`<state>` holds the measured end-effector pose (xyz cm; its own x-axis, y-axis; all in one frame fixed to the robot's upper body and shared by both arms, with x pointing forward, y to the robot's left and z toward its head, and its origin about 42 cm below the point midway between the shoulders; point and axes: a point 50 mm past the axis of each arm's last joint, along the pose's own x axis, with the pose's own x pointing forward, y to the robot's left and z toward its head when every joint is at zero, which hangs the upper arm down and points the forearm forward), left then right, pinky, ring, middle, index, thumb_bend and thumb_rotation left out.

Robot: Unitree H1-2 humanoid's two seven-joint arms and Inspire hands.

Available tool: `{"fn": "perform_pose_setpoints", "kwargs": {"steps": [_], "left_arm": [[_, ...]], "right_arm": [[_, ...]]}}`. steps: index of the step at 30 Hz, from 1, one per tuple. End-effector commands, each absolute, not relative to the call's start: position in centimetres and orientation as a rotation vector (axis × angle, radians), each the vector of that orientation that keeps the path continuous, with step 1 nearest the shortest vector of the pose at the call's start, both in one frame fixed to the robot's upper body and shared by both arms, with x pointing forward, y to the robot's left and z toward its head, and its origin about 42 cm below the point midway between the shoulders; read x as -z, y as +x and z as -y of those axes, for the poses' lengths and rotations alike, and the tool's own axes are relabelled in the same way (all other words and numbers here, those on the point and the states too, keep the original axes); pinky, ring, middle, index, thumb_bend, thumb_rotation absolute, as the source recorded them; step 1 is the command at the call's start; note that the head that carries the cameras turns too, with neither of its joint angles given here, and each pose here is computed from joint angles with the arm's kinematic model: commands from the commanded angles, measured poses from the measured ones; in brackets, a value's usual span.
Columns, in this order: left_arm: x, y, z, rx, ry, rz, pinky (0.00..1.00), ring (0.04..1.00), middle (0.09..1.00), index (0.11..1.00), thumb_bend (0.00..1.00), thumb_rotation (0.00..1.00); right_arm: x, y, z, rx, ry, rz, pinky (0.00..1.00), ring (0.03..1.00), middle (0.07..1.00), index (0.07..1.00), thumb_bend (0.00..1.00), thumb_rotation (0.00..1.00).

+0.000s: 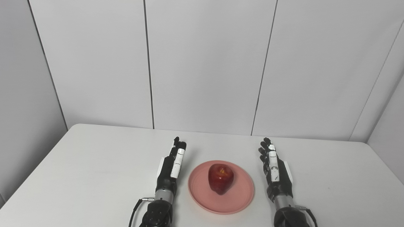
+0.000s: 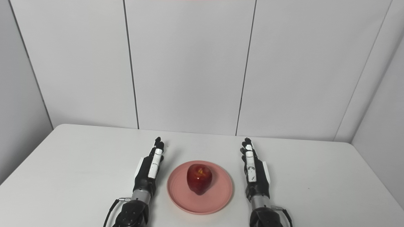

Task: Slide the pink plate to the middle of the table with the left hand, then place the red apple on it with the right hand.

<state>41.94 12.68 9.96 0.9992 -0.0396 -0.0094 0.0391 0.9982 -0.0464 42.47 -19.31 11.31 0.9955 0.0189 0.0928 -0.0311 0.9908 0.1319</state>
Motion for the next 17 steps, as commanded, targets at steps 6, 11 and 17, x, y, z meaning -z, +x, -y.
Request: {"fn": "perform_pose_setpoints", "kwargs": {"steps": [6, 11, 17], "left_arm": [[-9.30, 41.80, -13.28, 0.016, -0.042, -0.034, 1.00, 1.000, 1.000, 0.997, 0.89, 0.96], [-9.29, 41.67, -13.20, 0.013, -0.038, -0.034, 1.00, 1.000, 1.000, 0.988, 0.89, 0.97], [-9.71, 41.40, -13.05, 0.016, -0.036, -0.029, 1.00, 1.000, 1.000, 0.994, 0.88, 0.98]], "right_arm": [[-10.56, 41.98, 19.36, -0.032, 0.113, 0.058, 1.00, 0.970, 0.961, 0.958, 0.87, 1.00], [-10.63, 41.98, 19.36, -0.033, 0.104, 0.063, 1.00, 0.977, 0.964, 0.962, 0.87, 1.00], [-10.81, 41.81, 19.54, -0.029, 0.118, 0.057, 1.00, 0.981, 0.965, 0.961, 0.86, 1.00]]}}
